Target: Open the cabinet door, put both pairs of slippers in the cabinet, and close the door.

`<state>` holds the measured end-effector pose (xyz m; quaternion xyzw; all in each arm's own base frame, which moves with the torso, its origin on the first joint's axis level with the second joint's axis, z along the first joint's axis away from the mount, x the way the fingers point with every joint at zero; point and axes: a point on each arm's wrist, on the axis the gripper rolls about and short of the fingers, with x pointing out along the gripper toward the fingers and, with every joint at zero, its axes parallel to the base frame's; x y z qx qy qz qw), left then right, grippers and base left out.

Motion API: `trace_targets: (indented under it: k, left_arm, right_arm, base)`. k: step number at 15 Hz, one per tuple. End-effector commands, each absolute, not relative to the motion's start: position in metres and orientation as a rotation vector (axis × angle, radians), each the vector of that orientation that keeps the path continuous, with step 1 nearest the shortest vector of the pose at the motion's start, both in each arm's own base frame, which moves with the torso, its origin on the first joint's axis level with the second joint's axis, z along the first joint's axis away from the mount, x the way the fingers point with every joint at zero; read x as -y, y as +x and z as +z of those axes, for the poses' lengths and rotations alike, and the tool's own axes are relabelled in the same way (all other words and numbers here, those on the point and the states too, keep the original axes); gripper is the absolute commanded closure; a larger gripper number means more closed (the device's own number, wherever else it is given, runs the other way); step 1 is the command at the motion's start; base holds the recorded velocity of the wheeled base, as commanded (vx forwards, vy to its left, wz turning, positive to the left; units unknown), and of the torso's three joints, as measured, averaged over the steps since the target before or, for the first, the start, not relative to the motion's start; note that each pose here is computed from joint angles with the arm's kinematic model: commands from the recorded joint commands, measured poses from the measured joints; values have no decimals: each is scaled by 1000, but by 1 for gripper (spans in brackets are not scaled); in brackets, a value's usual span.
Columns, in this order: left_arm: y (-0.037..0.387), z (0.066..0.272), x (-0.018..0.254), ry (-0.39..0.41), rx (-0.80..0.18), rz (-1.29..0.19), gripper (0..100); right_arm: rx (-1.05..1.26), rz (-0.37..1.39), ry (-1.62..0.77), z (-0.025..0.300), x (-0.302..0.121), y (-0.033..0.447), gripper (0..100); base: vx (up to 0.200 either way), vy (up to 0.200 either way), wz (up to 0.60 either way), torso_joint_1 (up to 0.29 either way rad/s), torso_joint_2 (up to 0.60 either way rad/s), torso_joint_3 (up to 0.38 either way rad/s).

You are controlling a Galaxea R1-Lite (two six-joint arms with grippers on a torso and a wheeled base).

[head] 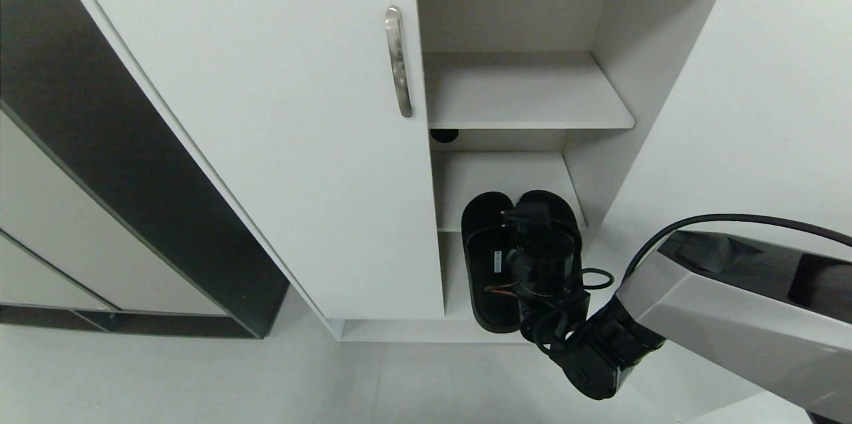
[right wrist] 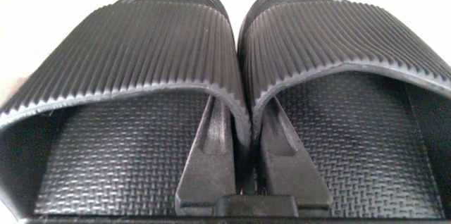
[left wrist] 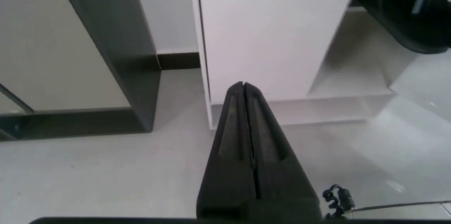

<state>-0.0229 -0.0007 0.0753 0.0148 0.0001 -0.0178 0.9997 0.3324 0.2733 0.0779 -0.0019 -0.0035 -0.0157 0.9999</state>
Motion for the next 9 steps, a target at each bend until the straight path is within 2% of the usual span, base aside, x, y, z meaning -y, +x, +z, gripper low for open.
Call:
trace_targets:
  k: [1,4,9]
  left_arm:
    - [-23,75,1,29,-1,-35,100]
    - [-23,75,1,29,-1,-35,100]
    - [-23,75,1,29,-1,-35,100]
  right_arm:
    - [9,-32,-2,79,-273,333,100]
    - [10,-34,1,79,-270,339,100]
    - [7,-68,-2,71,-275,386,100]
  base:
    - [0,0,0,0,0,0]
    - [0,0,0,0,0,0]
    - [0,0,0,0,0,0]
